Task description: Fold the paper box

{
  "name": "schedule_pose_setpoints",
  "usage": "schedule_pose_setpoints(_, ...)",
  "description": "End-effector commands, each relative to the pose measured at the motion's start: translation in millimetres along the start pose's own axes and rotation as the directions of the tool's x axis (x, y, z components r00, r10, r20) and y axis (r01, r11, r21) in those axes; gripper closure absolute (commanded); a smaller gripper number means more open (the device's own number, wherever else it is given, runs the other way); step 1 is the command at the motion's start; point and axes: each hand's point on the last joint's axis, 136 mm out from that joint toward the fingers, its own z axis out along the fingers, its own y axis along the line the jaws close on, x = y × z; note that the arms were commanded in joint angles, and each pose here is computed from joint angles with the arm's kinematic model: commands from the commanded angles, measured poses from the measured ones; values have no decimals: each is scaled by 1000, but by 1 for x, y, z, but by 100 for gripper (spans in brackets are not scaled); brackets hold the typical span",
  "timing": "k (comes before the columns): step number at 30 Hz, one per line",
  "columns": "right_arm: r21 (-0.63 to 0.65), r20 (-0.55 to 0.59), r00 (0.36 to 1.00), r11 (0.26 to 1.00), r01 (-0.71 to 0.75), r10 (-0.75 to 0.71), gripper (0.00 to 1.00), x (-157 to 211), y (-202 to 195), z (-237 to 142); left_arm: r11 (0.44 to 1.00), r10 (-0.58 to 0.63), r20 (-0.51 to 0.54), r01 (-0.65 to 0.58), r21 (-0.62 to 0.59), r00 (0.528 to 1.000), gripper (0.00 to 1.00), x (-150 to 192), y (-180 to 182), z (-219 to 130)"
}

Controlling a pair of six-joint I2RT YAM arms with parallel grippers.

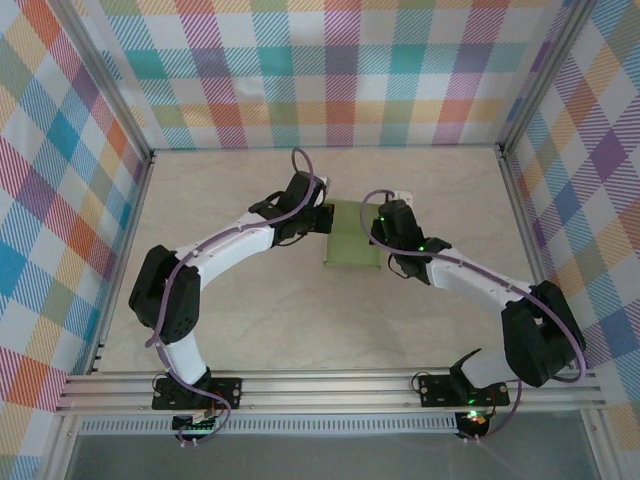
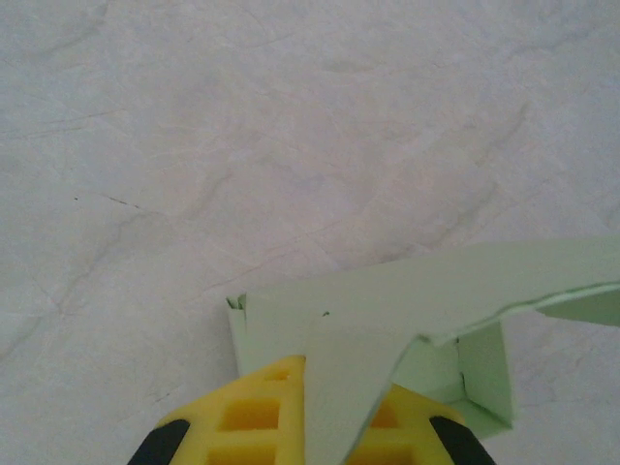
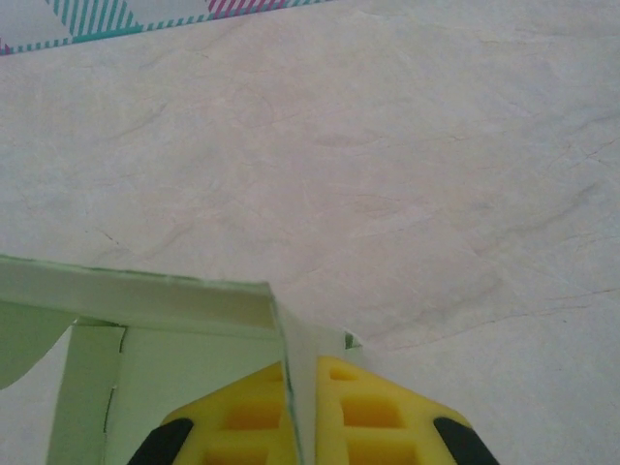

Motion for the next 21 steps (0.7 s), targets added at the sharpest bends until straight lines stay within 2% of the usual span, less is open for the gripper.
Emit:
schedule_pose_setpoints(1, -46, 72, 995, 997, -69, 72, 100, -12, 12, 3, 1000, -25, 58, 24, 7, 998, 100, -3, -8, -6)
schedule_pose_setpoints(21, -57, 118, 993, 998, -20, 26, 100, 17, 24, 5, 1000, -27, 165, 27, 3, 986, 100, 17, -11, -4)
